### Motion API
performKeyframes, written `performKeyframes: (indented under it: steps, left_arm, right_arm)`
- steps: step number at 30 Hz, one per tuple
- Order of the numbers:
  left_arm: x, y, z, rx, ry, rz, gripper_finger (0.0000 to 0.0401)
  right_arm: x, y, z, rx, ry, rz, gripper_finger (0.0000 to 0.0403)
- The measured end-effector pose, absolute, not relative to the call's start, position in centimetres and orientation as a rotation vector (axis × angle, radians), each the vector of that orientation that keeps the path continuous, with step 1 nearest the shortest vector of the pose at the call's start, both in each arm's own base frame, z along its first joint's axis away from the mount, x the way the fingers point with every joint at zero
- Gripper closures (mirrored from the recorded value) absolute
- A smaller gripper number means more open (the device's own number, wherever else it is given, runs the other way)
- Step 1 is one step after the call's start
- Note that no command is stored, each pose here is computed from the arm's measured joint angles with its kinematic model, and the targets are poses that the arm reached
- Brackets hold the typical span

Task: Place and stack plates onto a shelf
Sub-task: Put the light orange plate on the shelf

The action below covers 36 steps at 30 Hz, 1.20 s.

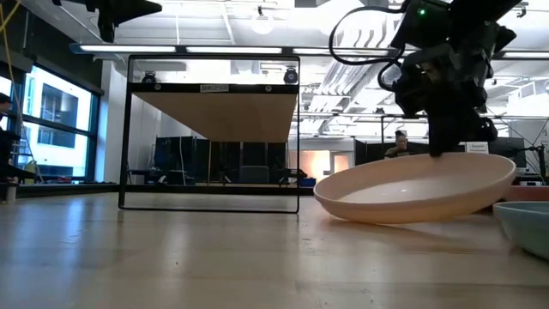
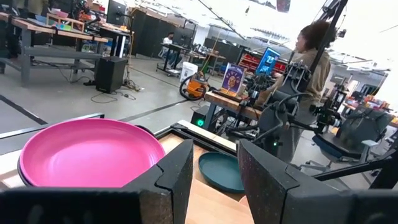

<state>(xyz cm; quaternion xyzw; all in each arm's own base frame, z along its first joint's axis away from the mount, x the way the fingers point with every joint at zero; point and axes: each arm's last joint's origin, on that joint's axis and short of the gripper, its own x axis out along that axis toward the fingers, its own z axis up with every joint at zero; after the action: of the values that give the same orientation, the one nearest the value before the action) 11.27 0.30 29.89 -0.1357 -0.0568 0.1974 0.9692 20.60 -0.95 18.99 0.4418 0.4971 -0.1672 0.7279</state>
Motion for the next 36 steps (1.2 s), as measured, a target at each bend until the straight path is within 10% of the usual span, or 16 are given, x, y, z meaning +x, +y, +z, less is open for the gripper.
performKeyframes:
  steps: [36]
  left_arm:
    - [11.3,0.3,29.8,-0.273,-0.109,0.410,0.0284]
  right_arm:
    - [22.7,-1.4,15.1,0.954,1.187,-0.501,0.0399]
